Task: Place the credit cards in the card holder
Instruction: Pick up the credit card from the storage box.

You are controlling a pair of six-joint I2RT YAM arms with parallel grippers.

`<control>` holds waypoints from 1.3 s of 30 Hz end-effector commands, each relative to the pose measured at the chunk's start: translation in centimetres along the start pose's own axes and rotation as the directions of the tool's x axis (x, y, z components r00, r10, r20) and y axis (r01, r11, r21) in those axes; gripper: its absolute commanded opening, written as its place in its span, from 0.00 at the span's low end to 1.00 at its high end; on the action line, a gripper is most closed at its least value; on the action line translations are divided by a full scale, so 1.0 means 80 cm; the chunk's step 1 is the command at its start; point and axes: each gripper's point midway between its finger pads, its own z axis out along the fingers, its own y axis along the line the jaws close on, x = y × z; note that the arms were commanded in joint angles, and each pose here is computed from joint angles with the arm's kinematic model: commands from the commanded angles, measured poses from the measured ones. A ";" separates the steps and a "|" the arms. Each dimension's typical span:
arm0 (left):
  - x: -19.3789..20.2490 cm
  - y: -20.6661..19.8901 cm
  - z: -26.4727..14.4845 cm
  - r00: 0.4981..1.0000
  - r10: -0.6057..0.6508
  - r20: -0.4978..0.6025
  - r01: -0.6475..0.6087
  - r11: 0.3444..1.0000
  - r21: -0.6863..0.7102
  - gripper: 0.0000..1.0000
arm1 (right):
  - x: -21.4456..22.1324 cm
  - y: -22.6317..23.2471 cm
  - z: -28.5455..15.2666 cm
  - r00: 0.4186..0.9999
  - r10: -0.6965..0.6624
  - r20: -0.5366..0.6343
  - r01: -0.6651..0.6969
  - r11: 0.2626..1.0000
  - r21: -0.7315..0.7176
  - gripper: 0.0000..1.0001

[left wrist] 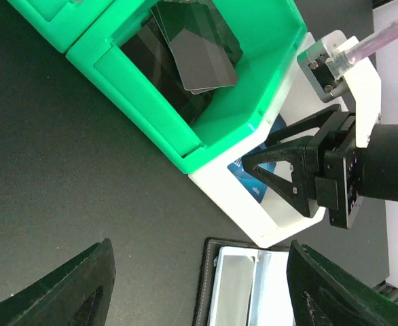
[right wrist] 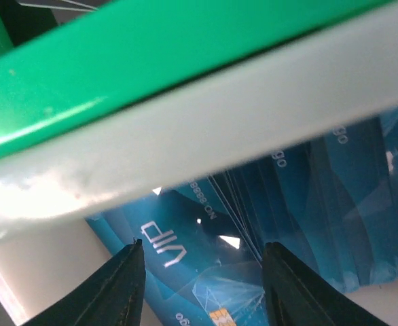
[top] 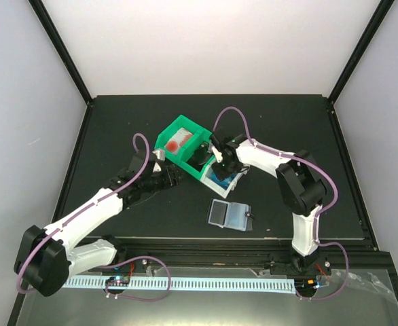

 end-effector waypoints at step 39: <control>0.019 0.021 0.133 0.984 -0.002 -0.180 -0.011 0.997 -0.073 0.25 | 0.007 0.058 -0.023 0.993 -0.039 -0.114 0.017 0.982 -0.187 0.31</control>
